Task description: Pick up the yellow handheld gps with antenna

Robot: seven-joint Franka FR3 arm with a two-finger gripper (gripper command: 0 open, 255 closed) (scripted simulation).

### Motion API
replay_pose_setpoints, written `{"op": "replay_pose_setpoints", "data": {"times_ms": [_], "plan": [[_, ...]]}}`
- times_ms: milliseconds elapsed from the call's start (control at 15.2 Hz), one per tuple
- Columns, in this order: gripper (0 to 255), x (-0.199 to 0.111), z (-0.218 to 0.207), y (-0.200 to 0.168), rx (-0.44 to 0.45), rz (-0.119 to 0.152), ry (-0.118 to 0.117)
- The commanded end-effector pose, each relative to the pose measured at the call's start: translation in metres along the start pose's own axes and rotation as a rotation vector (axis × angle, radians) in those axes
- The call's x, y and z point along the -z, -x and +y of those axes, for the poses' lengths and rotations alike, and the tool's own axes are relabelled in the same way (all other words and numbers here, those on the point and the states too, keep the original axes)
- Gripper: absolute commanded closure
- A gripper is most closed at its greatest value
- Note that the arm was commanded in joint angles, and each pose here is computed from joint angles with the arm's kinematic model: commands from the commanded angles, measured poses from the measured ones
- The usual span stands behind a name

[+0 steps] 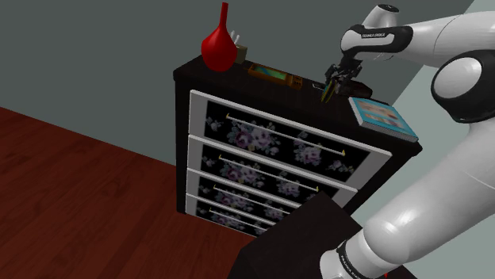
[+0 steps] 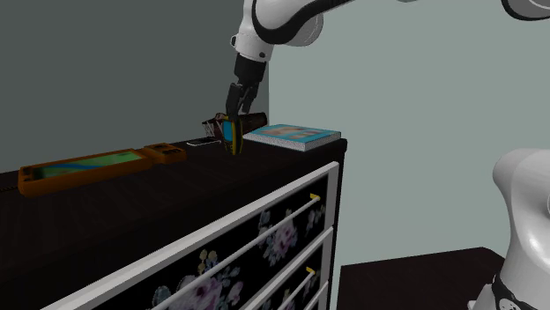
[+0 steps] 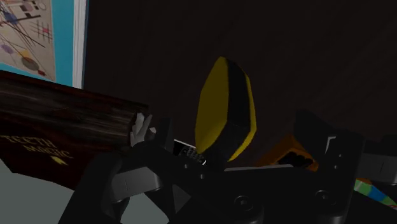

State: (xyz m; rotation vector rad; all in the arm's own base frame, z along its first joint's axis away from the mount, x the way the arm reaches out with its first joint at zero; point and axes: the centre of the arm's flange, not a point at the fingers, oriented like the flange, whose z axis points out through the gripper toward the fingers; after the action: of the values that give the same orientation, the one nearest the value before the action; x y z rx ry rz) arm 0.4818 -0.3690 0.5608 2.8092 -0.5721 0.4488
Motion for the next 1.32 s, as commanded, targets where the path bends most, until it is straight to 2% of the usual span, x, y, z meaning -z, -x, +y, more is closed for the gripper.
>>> {"op": "replay_pose_setpoints", "data": {"times_ms": [0,462,528,1122,1254], "plan": [[0,-0.007,0.001,-0.001,-0.002,0.005,0.004],[0,-0.034,-0.004,0.009,-0.002,0.005,0.004],[255,-0.034,-0.004,0.009,-0.002,0.005,0.004],[255,-0.034,-0.004,0.009,-0.002,0.005,0.004],[255,-0.024,-0.002,0.005,-0.002,0.005,0.004]]}}
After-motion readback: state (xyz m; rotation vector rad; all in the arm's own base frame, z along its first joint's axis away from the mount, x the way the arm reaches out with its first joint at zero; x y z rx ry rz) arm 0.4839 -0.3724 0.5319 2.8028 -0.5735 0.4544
